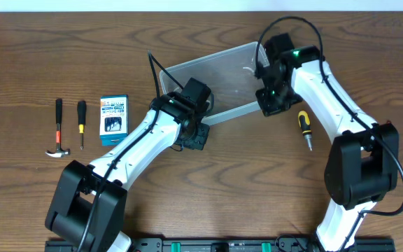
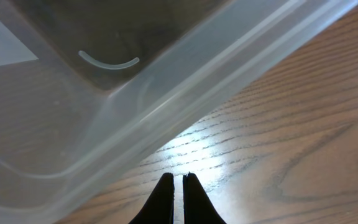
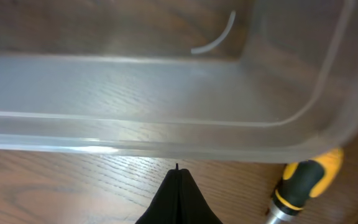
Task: Pack container
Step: 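Grip the container rims with both grippers and slide it toward center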
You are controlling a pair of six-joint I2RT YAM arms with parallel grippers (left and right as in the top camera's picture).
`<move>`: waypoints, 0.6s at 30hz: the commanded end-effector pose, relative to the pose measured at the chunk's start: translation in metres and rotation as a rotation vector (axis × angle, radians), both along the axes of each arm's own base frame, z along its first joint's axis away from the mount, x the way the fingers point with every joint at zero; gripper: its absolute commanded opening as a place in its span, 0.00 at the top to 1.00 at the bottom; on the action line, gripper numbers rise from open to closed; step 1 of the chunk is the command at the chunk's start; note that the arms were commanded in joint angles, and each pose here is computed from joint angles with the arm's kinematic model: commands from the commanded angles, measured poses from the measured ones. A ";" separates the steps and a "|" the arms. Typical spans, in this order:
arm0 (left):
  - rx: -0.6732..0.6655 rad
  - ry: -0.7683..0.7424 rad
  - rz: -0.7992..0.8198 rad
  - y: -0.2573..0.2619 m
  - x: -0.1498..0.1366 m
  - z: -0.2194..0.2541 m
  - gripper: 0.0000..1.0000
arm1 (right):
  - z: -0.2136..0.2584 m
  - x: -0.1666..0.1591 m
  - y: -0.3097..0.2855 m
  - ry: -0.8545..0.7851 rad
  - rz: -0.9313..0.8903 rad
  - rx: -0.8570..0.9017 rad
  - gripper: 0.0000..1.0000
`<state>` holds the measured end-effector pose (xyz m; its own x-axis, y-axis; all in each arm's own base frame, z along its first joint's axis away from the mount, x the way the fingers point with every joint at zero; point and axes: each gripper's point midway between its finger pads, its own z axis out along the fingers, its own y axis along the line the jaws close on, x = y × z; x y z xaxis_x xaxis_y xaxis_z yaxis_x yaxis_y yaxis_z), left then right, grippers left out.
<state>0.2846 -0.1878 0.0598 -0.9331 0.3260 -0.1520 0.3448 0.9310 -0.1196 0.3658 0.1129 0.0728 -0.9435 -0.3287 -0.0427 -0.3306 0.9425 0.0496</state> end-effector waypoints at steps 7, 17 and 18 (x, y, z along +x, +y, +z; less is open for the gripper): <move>0.015 -0.028 0.001 0.000 0.008 0.004 0.94 | 0.010 0.012 -0.004 -0.039 -0.007 0.007 0.99; 0.016 -0.029 0.001 0.001 0.008 0.004 0.94 | 0.062 0.035 0.003 -0.177 0.003 0.042 0.99; 0.016 -0.029 0.001 0.001 0.008 0.004 0.94 | 0.064 0.039 0.004 -0.192 0.002 0.047 0.99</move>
